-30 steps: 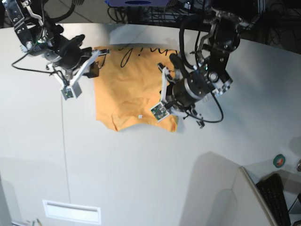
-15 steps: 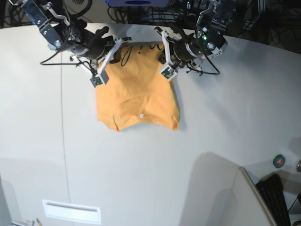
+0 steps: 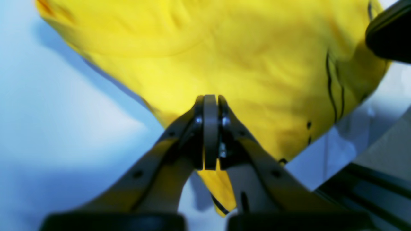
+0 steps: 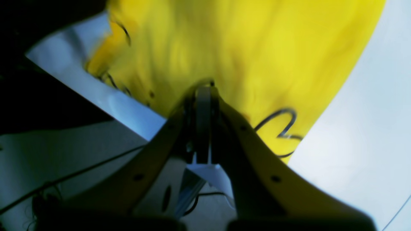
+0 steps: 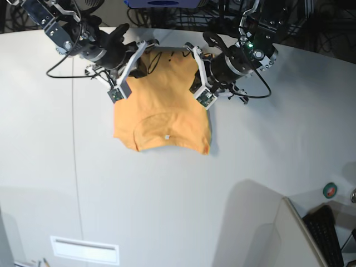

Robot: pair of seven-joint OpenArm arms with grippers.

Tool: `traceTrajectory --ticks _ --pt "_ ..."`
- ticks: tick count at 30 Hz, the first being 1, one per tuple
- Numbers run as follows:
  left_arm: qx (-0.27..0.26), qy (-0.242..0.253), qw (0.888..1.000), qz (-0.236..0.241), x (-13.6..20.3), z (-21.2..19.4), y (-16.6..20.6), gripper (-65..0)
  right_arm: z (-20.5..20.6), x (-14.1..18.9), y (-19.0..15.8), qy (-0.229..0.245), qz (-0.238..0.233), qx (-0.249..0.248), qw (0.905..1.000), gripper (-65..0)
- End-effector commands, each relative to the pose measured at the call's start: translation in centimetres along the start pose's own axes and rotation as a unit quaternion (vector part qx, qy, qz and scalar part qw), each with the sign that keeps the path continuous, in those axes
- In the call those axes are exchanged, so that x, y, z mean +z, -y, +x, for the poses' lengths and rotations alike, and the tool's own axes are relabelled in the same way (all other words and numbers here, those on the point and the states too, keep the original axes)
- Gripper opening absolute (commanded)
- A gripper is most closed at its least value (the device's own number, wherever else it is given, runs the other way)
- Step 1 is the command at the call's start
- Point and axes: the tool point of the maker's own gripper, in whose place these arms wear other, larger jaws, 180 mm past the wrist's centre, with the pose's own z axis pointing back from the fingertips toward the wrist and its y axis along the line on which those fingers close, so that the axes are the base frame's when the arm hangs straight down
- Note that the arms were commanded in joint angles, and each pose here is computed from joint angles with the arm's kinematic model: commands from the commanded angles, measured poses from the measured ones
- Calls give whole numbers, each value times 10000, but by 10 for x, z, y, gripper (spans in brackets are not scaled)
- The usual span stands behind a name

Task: Layout the t-shirt on the table in an organized manner, then fold the t-shirt properly
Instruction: 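Grasp the bundle edge with both grippers and drag it away from the table edge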

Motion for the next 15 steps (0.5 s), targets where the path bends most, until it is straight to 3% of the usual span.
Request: traceTrajectory --ticks 1,8,15 --pt "12 35 10000 -16 2 0 1 -650 4 1 -4 65 68 0 10000 -650" --pt "208 -410 9988 -148 -10 -35 6 -650 -31 -21 27 -471 -328 -179 9982 -650" --pt "104 105 9998 -116 1 4 13 -650 20 3 -3 238 83 129 9996 -650"
